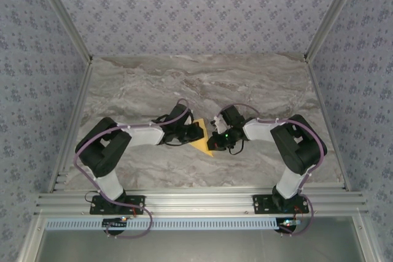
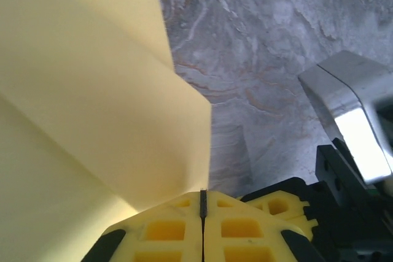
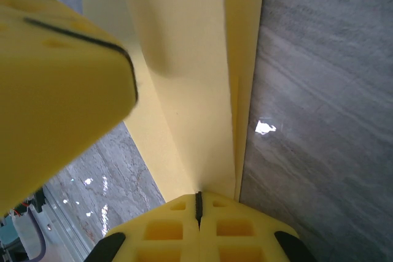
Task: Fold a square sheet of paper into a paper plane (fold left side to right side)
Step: Fourth fold the wing at the center of the table.
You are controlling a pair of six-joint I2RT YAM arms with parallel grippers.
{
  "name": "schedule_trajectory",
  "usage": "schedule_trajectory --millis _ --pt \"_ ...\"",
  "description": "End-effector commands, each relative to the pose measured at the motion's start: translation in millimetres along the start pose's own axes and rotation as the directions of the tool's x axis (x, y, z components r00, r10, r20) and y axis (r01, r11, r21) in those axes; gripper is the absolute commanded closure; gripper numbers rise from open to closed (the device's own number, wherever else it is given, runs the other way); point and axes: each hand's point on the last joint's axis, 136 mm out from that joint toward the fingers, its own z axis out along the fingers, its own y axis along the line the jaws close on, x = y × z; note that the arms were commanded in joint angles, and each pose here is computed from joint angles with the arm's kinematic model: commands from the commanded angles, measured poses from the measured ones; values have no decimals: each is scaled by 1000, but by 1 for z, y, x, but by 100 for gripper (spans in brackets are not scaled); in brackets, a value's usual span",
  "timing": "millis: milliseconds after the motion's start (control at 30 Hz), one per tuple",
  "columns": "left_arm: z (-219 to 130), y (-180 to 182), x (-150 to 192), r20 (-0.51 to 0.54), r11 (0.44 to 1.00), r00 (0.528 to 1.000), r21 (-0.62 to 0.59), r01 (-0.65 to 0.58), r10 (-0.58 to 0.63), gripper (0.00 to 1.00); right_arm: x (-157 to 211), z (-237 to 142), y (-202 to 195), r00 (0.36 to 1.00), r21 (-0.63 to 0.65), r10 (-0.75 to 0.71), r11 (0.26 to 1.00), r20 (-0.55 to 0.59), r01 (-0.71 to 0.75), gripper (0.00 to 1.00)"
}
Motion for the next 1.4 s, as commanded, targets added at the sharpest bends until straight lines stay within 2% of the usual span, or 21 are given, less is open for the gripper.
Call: schedule_trajectory --millis 0,300,700,1000,1367 --pt "11 -6 5 -22 999 1000 48 -4 5 97 37 9 -50 989 189 109 978 -98 -89 100" --pt "24 11 15 -38 999 999 36 10 -9 100 40 10 -52 987 199 113 976 -111 -89 100" --pt "30 60 19 -25 988 1000 -152 -12 8 100 50 6 -62 981 274 119 959 -150 -75 100" --pt "11 74 -13 34 977 998 -208 -36 44 100 55 6 -65 978 291 125 954 -168 -72 100" --pt "3 74 -61 80 983 993 -172 -68 83 100 59 7 -61 977 275 121 959 -176 -69 100"
